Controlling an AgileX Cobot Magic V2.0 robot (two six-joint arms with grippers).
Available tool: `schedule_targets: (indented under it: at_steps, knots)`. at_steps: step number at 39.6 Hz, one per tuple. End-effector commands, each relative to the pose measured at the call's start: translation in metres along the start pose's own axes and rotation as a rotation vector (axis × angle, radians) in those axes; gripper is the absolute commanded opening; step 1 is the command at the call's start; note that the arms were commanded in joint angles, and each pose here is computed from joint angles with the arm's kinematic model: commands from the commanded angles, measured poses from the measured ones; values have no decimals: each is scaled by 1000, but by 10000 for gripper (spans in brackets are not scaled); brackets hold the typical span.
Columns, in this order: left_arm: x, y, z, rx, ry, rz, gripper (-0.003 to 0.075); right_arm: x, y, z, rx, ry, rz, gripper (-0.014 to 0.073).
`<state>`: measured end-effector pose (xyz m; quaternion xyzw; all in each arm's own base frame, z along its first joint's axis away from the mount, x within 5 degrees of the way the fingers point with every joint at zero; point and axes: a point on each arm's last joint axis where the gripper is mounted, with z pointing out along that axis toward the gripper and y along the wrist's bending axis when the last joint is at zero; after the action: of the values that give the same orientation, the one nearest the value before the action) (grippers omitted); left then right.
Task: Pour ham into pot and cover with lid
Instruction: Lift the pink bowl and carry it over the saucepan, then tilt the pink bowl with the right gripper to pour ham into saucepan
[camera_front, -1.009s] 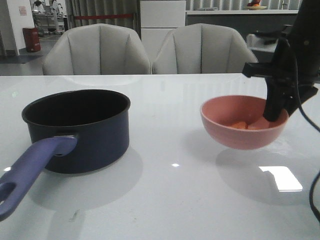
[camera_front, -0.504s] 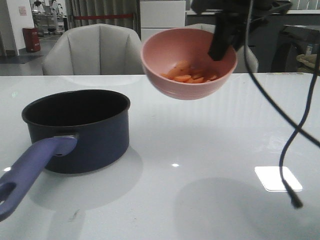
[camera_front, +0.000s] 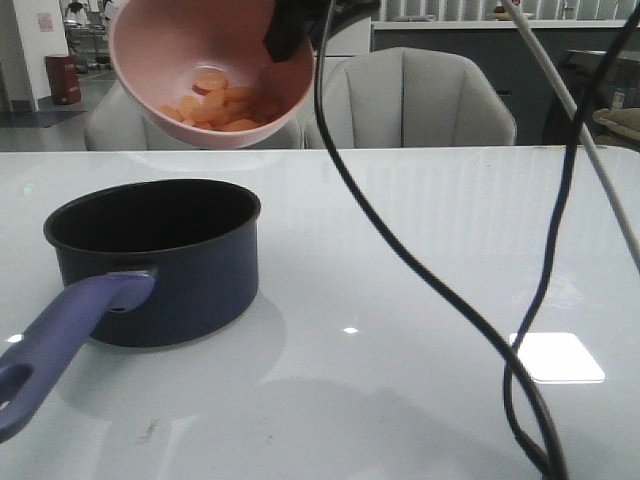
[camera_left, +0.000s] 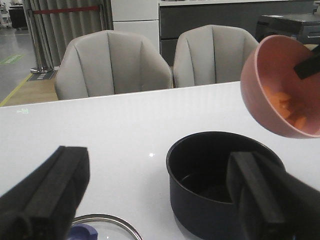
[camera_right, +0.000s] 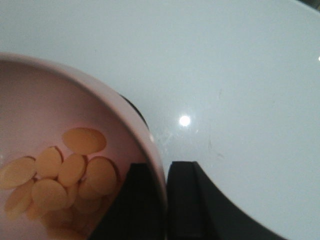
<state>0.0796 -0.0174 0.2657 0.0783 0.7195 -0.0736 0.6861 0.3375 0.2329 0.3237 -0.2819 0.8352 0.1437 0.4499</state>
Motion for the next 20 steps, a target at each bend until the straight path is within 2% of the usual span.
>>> schedule_targets:
  at_steps: [1, 12, 20]
  knots:
    - [-16, 0, -1, 5, -101, -5, 606, -32, 3, -15, 19, -235, -38, 143]
    - [-16, 0, -1, 5, -101, -5, 606, -28, 15, 21, 26, -353, -141, 143]
    - [-16, 0, -1, 5, -101, -5, 606, -34, 20, 26, 33, -488, -238, 143]
